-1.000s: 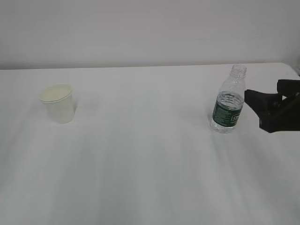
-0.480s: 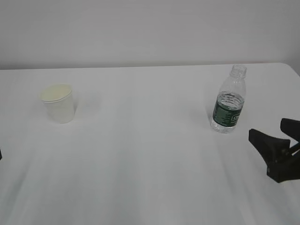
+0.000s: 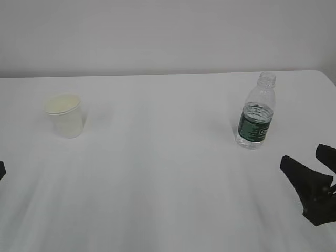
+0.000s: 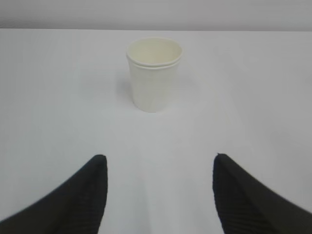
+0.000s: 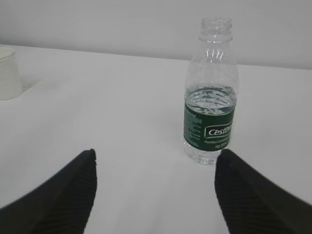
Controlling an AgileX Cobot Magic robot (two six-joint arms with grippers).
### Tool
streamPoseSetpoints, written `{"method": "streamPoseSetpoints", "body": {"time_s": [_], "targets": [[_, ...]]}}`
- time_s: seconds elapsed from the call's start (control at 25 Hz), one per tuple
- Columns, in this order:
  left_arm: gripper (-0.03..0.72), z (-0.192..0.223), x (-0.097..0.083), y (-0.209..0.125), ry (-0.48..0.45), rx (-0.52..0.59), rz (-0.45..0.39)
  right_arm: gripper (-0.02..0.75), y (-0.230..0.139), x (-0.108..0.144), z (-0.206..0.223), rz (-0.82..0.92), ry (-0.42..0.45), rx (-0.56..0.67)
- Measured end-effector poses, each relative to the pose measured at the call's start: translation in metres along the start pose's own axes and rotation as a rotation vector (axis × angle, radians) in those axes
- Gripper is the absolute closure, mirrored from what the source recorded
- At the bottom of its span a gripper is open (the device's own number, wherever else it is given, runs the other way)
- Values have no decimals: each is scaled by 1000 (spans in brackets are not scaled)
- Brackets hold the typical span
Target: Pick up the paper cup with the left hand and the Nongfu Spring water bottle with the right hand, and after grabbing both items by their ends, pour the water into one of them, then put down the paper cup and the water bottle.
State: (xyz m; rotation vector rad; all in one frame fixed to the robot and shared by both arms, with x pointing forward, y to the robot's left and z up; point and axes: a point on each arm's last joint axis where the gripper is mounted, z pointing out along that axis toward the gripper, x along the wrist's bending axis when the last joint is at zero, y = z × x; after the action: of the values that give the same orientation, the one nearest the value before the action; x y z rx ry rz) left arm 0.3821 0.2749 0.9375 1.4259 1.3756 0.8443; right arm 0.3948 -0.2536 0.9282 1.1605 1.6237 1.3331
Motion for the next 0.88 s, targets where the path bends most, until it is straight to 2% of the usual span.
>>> {"method": "streamPoseSetpoints", "body": {"time_s": [0.44, 0.88], "targets": [[205, 0, -1, 7, -10, -73, -1, 165, -28, -6, 11, 47, -54, 161], [204, 2, -1, 6, -12, -76, 1, 165, -18, -9, 30, 21, -58, 106]]}}
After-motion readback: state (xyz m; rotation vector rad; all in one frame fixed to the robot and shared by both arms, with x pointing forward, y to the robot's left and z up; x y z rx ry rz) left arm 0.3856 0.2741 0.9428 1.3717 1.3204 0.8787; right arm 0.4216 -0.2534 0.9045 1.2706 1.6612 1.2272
